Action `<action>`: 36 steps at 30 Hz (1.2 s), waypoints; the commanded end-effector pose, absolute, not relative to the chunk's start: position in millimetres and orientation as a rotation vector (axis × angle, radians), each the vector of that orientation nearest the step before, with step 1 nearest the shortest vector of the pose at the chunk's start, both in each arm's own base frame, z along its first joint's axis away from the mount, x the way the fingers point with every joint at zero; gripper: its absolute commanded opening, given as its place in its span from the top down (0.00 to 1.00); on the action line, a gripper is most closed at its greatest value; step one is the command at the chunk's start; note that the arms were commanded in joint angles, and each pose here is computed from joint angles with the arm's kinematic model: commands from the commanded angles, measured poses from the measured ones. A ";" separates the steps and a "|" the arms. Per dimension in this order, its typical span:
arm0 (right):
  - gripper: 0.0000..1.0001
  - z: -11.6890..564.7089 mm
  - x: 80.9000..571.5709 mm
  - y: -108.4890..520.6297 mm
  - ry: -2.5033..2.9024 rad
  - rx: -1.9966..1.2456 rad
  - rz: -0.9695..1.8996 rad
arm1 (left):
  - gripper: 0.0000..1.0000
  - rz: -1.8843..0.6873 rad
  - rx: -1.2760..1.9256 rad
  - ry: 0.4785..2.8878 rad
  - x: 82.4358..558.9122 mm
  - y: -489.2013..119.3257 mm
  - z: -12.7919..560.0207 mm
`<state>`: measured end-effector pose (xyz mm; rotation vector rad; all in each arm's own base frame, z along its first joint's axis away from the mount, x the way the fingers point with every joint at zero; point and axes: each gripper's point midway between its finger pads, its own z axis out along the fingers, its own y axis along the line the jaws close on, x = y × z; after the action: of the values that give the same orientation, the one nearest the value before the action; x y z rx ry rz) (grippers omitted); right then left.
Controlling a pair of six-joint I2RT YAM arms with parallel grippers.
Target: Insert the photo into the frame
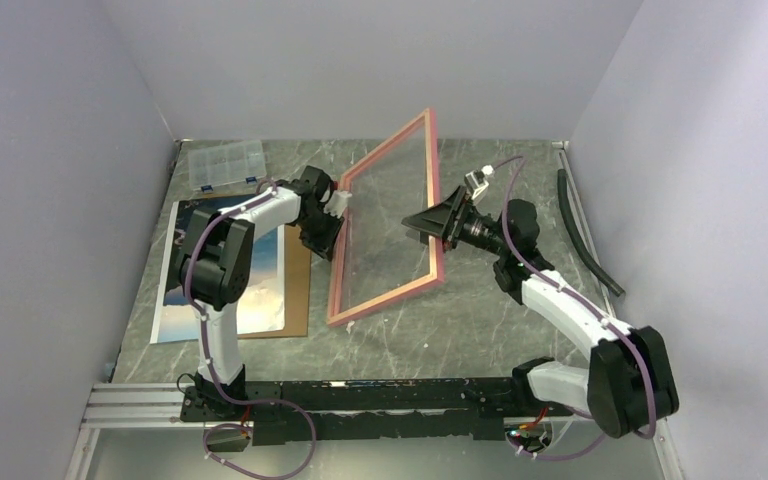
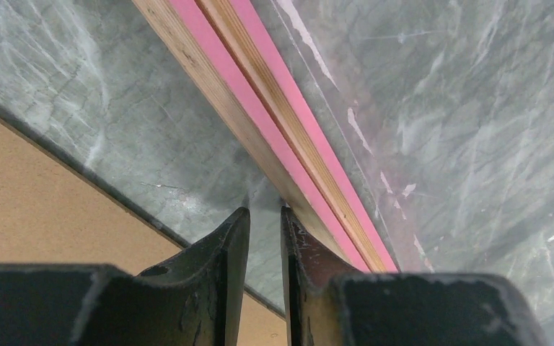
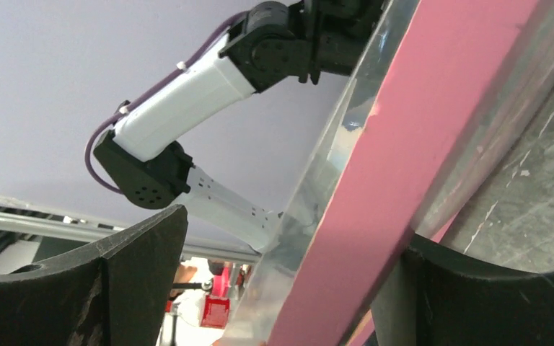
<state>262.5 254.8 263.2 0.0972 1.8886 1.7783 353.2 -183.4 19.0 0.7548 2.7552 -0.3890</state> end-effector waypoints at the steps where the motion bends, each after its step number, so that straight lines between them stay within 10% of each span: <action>1: 0.11 308.4 267.8 244.9 1.801 -0.008 1.646 | 0.71 -0.498 0.728 2.750 349.9 -187.1 27.0; 10: 0.18 292.2 270.8 247.1 1.847 0.072 1.698 | 0.66 -0.458 0.750 2.706 352.2 -177.3 45.1; 24: 0.25 319.9 269.6 274.1 1.825 0.048 1.741 | 0.14 -0.710 1.011 2.350 291.7 -231.5 226.3; 36: 0.28 328.0 270.4 301.4 1.846 0.079 1.760 | 0.07 -0.639 1.343 2.012 212.5 -242.9 290.3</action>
<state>263.0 295.9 295.1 0.1002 1.9477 1.7448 226.0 -241.1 279.5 1.2681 2.0861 -0.6813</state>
